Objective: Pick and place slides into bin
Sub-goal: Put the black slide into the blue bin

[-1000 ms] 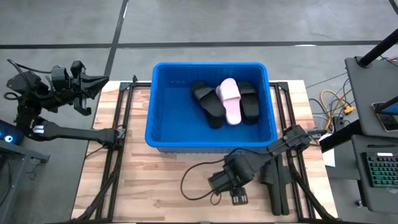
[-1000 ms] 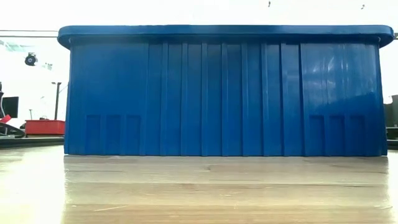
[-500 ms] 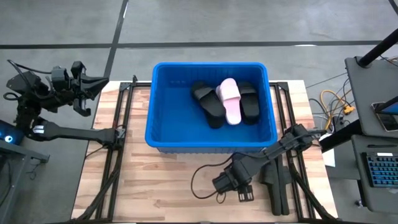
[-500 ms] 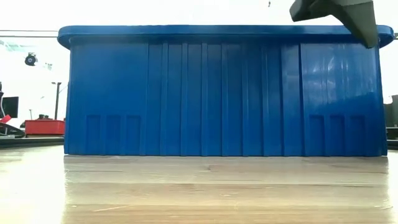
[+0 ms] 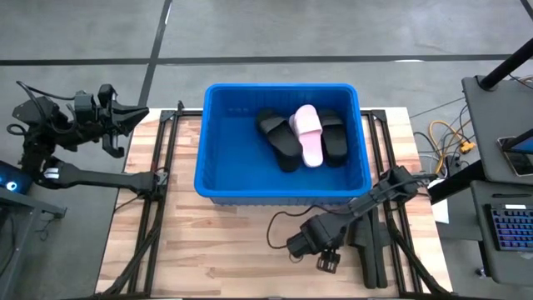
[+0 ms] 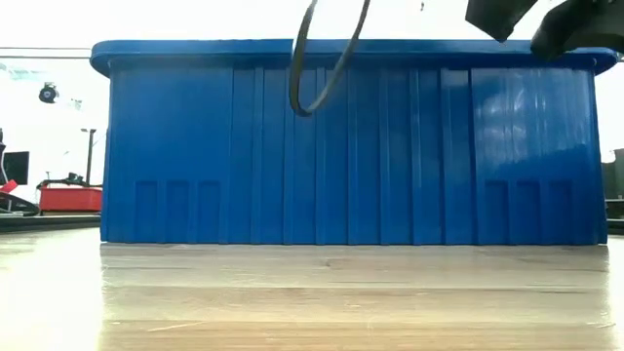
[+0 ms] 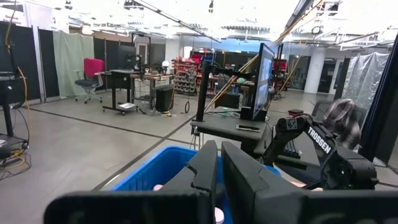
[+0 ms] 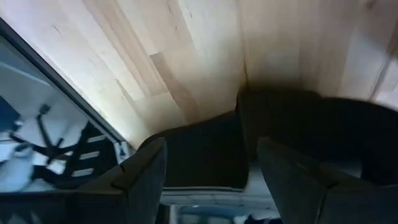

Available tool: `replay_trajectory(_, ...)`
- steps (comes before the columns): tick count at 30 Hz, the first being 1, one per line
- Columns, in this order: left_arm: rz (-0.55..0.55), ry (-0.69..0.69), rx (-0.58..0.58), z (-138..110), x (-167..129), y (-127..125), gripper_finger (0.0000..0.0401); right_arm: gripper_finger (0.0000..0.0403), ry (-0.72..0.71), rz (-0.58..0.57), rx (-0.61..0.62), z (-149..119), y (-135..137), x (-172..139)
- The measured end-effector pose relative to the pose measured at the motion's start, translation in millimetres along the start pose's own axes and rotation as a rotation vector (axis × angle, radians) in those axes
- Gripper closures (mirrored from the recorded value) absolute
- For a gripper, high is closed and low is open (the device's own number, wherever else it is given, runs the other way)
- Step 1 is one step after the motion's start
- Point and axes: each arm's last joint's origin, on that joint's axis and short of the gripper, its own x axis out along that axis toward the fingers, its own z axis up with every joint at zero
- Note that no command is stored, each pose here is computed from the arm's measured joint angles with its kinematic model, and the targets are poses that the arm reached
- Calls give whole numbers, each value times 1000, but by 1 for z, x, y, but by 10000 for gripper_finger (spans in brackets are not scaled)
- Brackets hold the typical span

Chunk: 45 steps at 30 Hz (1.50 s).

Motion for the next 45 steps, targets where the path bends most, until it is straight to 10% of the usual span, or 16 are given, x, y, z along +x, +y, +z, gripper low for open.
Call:
replay_trajectory(20,-1,-1,-2,0,0,0,393,161,65,46,256,9,-5,1)
replay_trajectory(45,-1,-1,-4,0,0,0,393,161,109,-79,-504,33,5,39)
